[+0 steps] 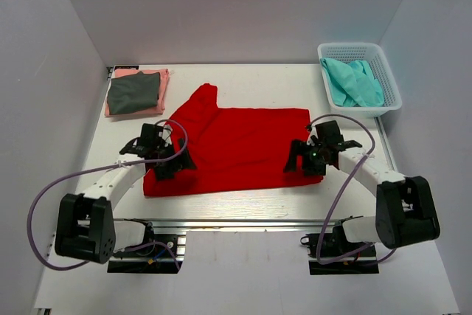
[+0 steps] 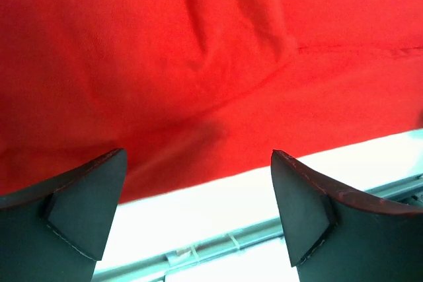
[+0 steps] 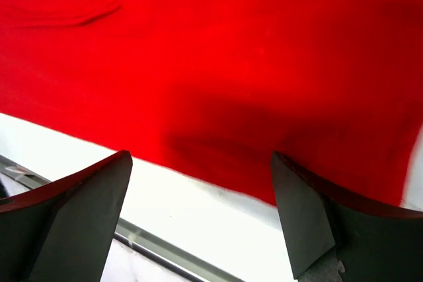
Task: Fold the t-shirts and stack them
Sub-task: Fold the tshirt
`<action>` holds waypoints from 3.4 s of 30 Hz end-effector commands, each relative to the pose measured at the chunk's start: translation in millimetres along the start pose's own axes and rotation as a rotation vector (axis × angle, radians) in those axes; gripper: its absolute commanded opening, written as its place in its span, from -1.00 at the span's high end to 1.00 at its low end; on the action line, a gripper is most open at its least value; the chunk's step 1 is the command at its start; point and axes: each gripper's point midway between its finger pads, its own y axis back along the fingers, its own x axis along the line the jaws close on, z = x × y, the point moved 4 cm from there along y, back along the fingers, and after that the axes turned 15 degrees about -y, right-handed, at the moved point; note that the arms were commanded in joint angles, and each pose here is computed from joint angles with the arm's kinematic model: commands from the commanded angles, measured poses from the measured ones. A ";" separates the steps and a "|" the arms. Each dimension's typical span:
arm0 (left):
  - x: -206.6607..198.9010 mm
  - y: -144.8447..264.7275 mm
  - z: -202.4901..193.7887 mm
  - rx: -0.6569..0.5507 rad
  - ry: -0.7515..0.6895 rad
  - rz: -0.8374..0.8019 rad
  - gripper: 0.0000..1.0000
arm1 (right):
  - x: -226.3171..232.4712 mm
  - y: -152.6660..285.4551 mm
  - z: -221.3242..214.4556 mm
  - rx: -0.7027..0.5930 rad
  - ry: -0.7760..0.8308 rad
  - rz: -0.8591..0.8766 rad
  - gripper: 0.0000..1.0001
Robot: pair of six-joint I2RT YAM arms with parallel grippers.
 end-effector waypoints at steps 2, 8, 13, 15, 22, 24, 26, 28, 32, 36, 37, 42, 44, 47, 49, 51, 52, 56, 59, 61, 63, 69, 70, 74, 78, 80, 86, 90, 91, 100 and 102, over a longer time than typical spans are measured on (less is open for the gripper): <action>-13.7 36.1 34.0 -0.128 -0.057 0.020 -1.00 | 15.4 26.1 20.7 -0.101 0.060 -0.005 -0.81; -21.7 42.3 130.0 -0.359 -0.162 0.081 -1.00 | 66.5 46.4 102.6 -0.332 0.154 0.076 -0.81; -13.2 18.0 216.6 -0.378 -0.195 0.163 -1.00 | 83.5 40.3 138.8 -0.361 0.167 0.061 -0.81; -19.3 14.2 250.8 -0.397 -0.244 0.156 -1.00 | 86.6 39.8 146.5 -0.371 0.171 0.065 -0.81; -15.4 -73.9 301.8 -0.321 -0.282 0.039 -1.00 | 104.2 18.1 170.6 -0.323 0.169 0.104 -0.81; -13.7 -97.4 308.3 -0.300 -0.283 0.009 -1.00 | 105.0 13.2 177.3 -0.321 0.176 0.104 -0.81; -12.8 -110.8 310.2 -0.297 -0.286 -0.012 -1.00 | 102.4 9.5 179.0 -0.322 0.167 0.090 -0.81; -4.6 -131.4 305.1 -0.278 -0.265 -0.003 -1.00 | 98.2 5.7 178.5 -0.315 0.160 0.076 -0.81; 15.6 -151.2 301.6 -0.250 -0.218 0.100 -1.00 | 85.9 -8.1 170.6 -0.280 0.133 0.045 -0.81; 31.1 -156.4 288.5 -0.199 -0.148 0.195 -1.00 | 61.8 -40.1 161.2 -0.222 0.077 -0.011 -0.81; 31.3 -153.4 288.5 -0.203 -0.138 0.204 -1.00 | 60.3 -43.9 160.5 -0.209 0.060 -0.008 -0.81; 40.8 -146.1 275.2 -0.194 -0.100 0.243 -1.00 | 52.4 -73.3 153.1 -0.127 0.012 0.007 -0.81; 53.1 -145.2 268.3 -0.170 -0.072 0.296 -1.00 | 42.8 -80.0 150.7 -0.119 0.000 -0.021 -0.81; 59.3 -143.3 264.2 -0.151 -0.042 0.314 -1.00 | 31.0 -84.5 150.9 -0.119 -0.035 -0.052 -0.81; 63.5 -142.0 265.2 -0.154 -0.023 0.317 -1.00 | 27.8 -86.4 149.6 -0.112 -0.045 -0.054 -0.81; 69.1 -142.0 262.7 -0.147 -0.014 0.323 -1.00 | 21.7 -88.6 150.2 -0.112 -0.064 -0.061 -0.81; 67.9 -142.3 262.5 -0.145 -0.014 0.314 -1.00 | 22.0 -87.9 148.4 -0.105 -0.067 -0.058 -0.81; 71.4 -138.2 272.9 -0.179 -0.003 0.274 -1.00 | 17.5 -84.4 151.8 -0.115 -0.063 -0.057 -0.81; 53.6 -134.3 292.1 -0.253 -0.045 0.162 -1.00 | 30.6 -79.6 156.8 -0.121 -0.006 -0.003 -0.81; 44.9 -127.4 304.7 -0.298 -0.062 0.122 -1.00 | 42.1 -72.0 164.7 -0.150 0.044 0.042 -0.81; 42.8 -121.7 314.1 -0.326 -0.058 0.127 -1.00 | 56.9 -60.1 175.1 -0.191 0.083 0.098 -0.81; 60.4 -109.5 310.1 -0.302 0.064 0.295 -1.00 | 75.0 -39.8 194.8 -0.263 0.116 0.124 -0.81; 62.0 -109.4 308.0 -0.294 0.079 0.308 -1.00 | 77.1 -38.1 196.0 -0.266 0.122 0.126 -0.81; 70.5 -118.0 283.3 -0.219 0.169 0.353 -1.00 | 73.7 -39.9 196.4 -0.265 0.112 0.115 -0.81; 70.0 -116.3 270.0 -0.211 0.218 0.353 -1.00 | 64.7 -44.9 191.8 -0.253 0.086 0.087 -0.81; 67.3 -106.1 273.3 -0.236 0.244 0.360 -1.00 | 65.6 -43.3 191.9 -0.259 0.090 0.086 -0.81; 55.3 -78.6 301.7 -0.381 0.209 0.326 -1.00 | 71.3 -36.3 196.1 -0.279 0.116 0.100 -0.81; 41.2 -68.0 337.9 -0.467 0.068 0.256 -1.00 | 79.8 -28.9 203.6 -0.303 0.147 0.117 -0.81; 34.7 -57.7 350.2 -0.501 0.041 0.237 -1.00 | 81.2 -26.9 206.0 -0.309 0.155 0.119 -0.81; 51.4 -71.8 381.1 -0.529 -0.054 0.337 -1.00 | 80.8 -14.4 217.4 -0.367 0.157 0.060 -0.81; 56.5 -89.5 380.5 -0.509 -0.066 0.333 -1.00 | 79.2 -11.3 221.4 -0.387 0.155 0.034 -0.81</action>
